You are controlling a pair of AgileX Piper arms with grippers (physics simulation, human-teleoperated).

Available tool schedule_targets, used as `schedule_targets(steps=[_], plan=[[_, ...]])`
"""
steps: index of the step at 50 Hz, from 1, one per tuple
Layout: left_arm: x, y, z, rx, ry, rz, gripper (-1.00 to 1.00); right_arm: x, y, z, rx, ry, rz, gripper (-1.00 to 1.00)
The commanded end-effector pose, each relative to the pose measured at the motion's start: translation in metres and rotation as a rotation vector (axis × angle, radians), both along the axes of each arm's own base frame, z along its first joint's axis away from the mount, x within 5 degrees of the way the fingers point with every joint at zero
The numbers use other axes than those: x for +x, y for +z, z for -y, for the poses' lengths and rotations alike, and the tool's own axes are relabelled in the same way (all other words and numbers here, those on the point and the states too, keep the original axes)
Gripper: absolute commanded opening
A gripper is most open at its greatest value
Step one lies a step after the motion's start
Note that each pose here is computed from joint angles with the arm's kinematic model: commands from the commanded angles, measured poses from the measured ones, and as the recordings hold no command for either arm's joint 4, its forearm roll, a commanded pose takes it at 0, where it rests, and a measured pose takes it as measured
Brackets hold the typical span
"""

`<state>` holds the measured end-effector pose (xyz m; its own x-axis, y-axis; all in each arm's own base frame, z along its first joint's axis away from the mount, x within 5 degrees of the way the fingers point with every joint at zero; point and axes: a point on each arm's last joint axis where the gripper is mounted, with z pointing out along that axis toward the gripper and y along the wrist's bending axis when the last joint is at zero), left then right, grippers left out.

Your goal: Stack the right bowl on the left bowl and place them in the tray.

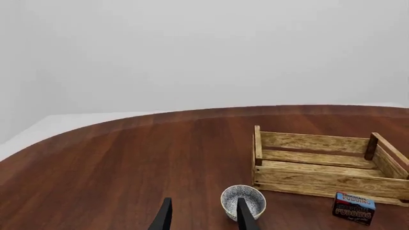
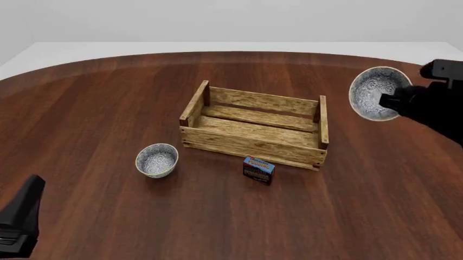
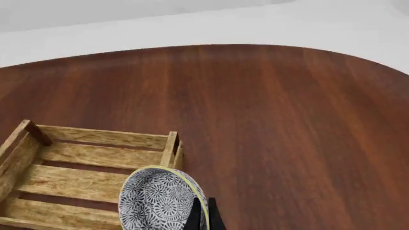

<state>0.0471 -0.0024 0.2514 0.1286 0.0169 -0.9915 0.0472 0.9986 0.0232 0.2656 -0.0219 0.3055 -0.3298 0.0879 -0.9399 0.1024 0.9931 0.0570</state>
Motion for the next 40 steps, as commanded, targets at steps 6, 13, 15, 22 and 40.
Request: schedule_targets(steps=[6, 13, 15, 22, 40], plan=[[-0.003, 0.010, 0.000, 0.017, -0.013, 0.014, 1.00, -0.050, 0.030, -0.037, 0.031, 0.142, 0.106, -1.00], [-0.005, 0.014, 0.001, 0.018, -0.024, 0.021, 1.00, -0.067, 0.035, -0.051, 0.039, 0.219, 0.134, -1.00], [-0.005, 0.016, 0.001, 0.021, -0.028, 0.024, 1.00, -0.069, 0.036, -0.054, 0.037, 0.237, 0.140, -1.00], [-0.006, 0.019, 0.002, 0.021, -0.052, 0.029, 1.00, -0.075, 0.038, -0.068, 0.046, 0.308, 0.162, -1.00], [-0.004, 0.030, 0.008, 0.026, -0.187, 0.035, 1.00, -0.061, 0.034, -0.091, 0.036, 0.404, 0.183, -1.00]])
